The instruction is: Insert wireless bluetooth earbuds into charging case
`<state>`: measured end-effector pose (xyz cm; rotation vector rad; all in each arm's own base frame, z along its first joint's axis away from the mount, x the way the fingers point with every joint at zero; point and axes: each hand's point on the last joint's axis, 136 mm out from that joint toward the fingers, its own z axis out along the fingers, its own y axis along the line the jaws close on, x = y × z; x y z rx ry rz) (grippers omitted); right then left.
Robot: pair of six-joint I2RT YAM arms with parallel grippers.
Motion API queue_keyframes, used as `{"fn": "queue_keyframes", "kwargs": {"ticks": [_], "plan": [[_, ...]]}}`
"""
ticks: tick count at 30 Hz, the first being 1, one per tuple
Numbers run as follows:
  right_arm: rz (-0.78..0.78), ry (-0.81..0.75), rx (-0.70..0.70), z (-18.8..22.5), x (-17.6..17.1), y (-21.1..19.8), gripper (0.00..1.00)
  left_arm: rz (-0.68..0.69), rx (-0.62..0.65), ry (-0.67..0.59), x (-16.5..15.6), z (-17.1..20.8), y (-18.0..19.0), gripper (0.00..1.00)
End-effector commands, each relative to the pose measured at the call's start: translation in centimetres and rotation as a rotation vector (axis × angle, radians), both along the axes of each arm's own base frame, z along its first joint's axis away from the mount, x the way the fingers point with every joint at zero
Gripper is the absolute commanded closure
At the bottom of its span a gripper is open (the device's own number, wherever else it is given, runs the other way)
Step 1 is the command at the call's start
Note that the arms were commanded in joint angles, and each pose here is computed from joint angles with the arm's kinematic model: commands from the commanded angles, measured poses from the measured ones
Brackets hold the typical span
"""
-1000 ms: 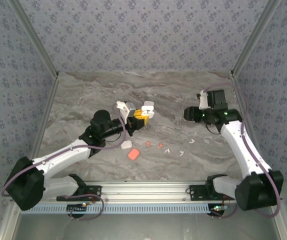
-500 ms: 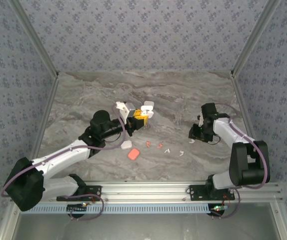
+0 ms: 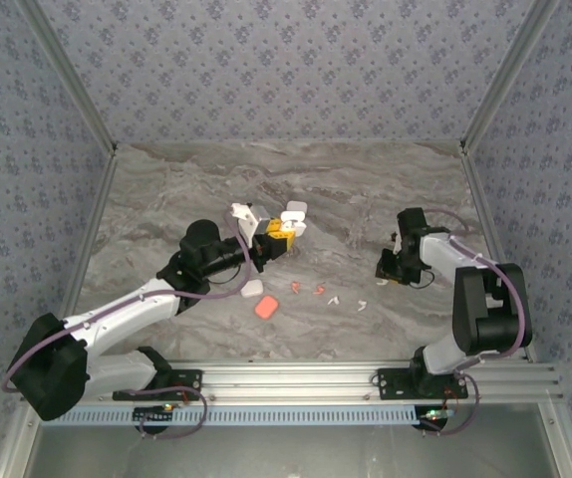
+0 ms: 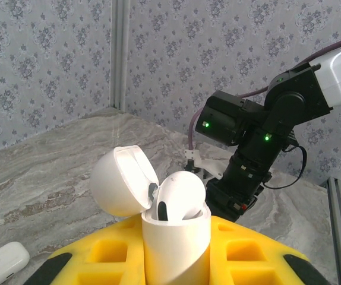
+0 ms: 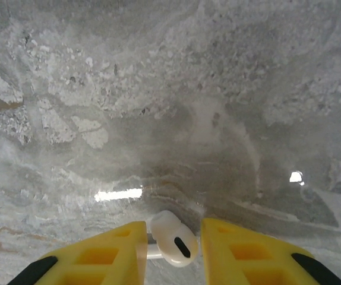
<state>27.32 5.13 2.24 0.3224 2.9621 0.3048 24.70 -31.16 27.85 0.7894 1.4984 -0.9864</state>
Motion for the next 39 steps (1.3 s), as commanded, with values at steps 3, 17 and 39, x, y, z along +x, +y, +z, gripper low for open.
{"fn": "queue_keyframes", "kwargs": {"ticks": [3, 17, 39], "plan": [[-0.022, 0.037, 0.013, -0.9, -0.4, 0.1, 0.71, 0.001, -0.019, -0.048, -0.2, 1.5, 0.0, 1.0], [0.022, 0.065, -0.021, -1.4, -1.1, 0.6, 0.78, 0.003, -0.012, -0.044, -0.1, 1.4, 0.0, 1.0], [0.5, -0.45, -0.138, 14.4, 3.9, 7.5, 0.79, -0.01, -0.05, 0.072, 0.5, 0.1, 0.7, 1.0]]}}
